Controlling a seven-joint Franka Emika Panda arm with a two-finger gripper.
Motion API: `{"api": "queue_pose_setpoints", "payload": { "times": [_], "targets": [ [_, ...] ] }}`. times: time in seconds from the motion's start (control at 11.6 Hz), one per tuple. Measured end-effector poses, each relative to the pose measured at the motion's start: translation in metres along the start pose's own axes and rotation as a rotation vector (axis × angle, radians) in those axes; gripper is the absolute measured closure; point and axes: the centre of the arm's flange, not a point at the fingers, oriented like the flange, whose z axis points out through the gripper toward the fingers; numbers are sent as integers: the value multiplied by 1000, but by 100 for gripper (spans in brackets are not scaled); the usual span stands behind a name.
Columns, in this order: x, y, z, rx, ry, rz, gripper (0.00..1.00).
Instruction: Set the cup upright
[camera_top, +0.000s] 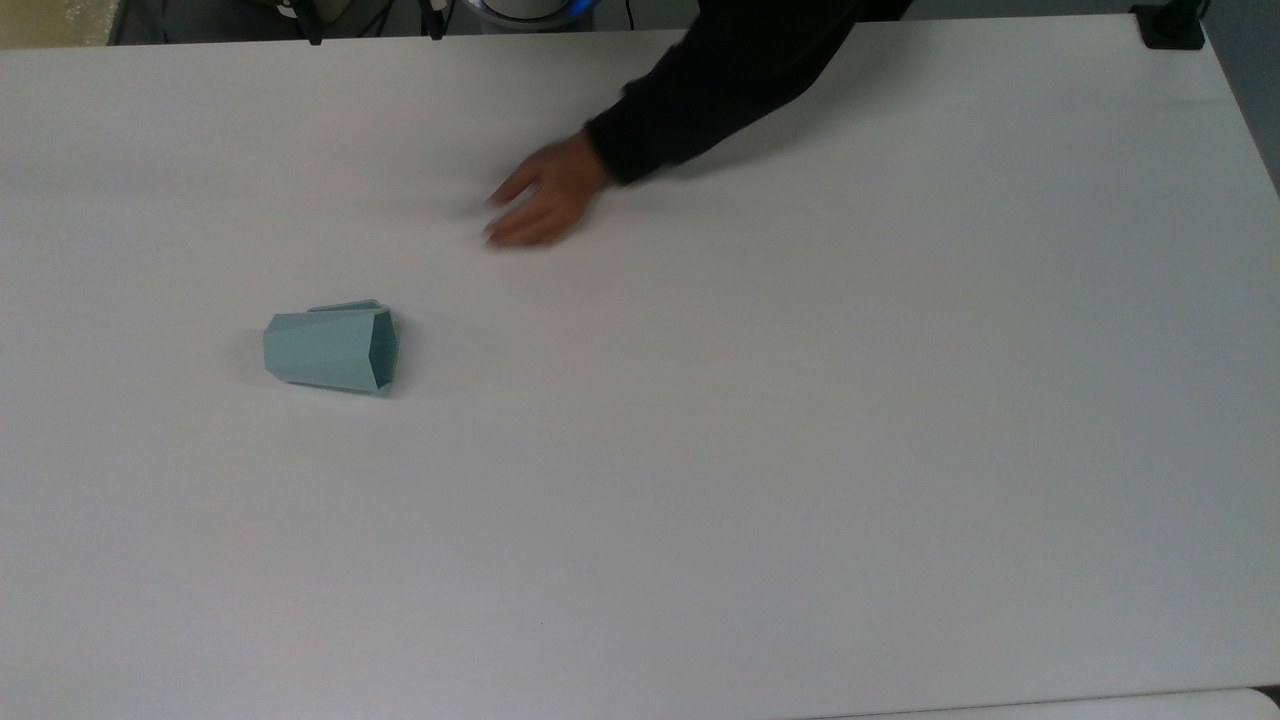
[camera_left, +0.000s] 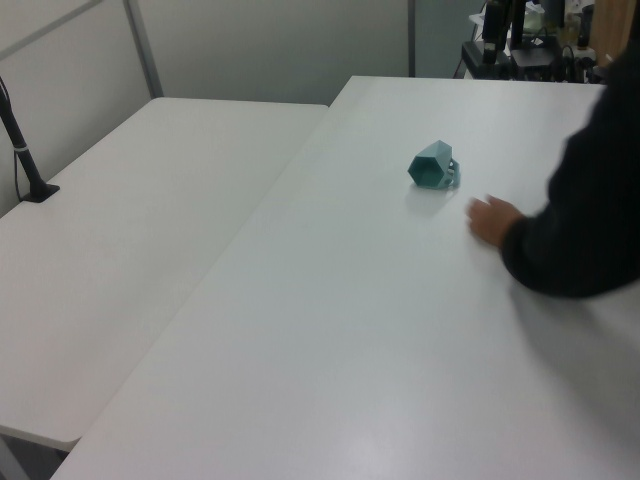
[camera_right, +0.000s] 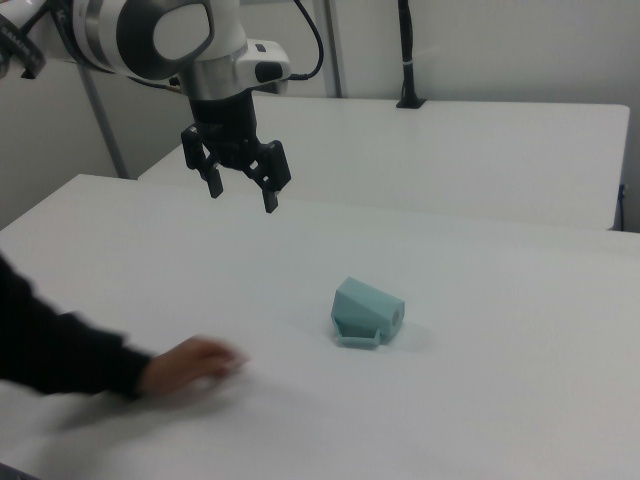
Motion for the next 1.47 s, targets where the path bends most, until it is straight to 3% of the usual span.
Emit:
{"api": "queue_pose_setpoints", "payload": {
  "times": [0.34,0.95,1.03,1.21,1.47],
  "targets": [
    [-6,0,-24,0,33,-17,0],
    [-12,-4,-22,6,-14,-74,1],
    [-7,-15,-18,-11,-8,-84,4],
    [13,-52,3,-127,12,-76,0],
    [38,-80,37,-195,39,-81,0]
  ]
}}
